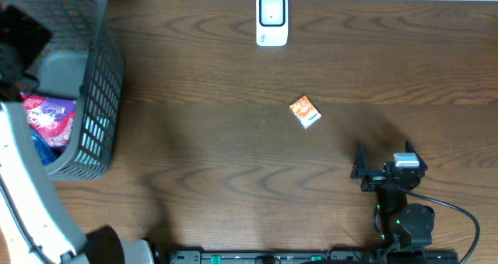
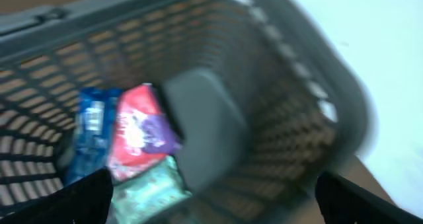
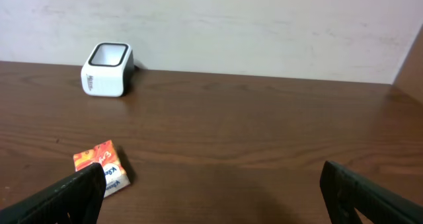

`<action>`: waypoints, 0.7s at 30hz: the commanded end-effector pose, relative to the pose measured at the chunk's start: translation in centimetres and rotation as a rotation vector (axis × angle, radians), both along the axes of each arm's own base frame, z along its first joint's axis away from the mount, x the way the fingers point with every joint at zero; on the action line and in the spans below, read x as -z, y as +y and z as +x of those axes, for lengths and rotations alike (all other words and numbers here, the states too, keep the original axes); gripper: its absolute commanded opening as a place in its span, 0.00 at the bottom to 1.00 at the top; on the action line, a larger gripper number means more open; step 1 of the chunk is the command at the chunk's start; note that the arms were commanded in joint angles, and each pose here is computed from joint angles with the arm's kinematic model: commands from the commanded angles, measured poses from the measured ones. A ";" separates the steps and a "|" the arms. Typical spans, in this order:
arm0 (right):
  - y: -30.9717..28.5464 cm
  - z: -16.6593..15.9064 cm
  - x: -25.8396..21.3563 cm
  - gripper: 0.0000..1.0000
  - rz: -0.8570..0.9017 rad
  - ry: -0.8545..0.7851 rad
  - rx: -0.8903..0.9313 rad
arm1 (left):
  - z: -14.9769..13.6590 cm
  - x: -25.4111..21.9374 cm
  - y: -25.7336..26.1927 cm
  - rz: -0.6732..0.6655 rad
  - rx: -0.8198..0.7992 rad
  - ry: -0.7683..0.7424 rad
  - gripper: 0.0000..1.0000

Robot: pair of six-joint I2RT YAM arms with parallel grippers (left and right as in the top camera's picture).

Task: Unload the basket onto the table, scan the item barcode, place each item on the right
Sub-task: 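Reach the left gripper into the basket and grasp the pink-purple bag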

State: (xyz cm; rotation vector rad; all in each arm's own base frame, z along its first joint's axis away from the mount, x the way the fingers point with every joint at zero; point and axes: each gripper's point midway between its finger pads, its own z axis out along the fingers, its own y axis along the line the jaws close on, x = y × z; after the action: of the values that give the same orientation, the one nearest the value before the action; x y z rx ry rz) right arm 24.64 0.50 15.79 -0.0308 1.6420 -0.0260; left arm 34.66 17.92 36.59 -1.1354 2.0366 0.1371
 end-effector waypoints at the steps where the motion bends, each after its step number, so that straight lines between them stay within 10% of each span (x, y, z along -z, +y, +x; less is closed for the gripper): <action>1: -0.1 0.0 0.0 0.99 -0.008 -0.001 0.005 | 1.2 4.9 2.6 -0.067 -0.077 0.106 0.98; 11: -0.1 0.0 0.0 0.99 -0.008 -0.001 0.005 | 2.0 17.5 7.7 -0.116 -0.467 0.377 0.98; 21: -0.1 0.0 0.0 0.99 -0.008 -0.001 0.005 | 4.9 29.3 9.3 -0.146 -0.485 0.527 0.98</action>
State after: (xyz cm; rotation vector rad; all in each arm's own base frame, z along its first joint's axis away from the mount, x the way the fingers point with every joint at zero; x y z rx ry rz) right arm 24.64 0.50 15.79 -0.0308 1.6420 -0.0260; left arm 39.94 26.61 9.80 -1.7820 2.1926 0.5197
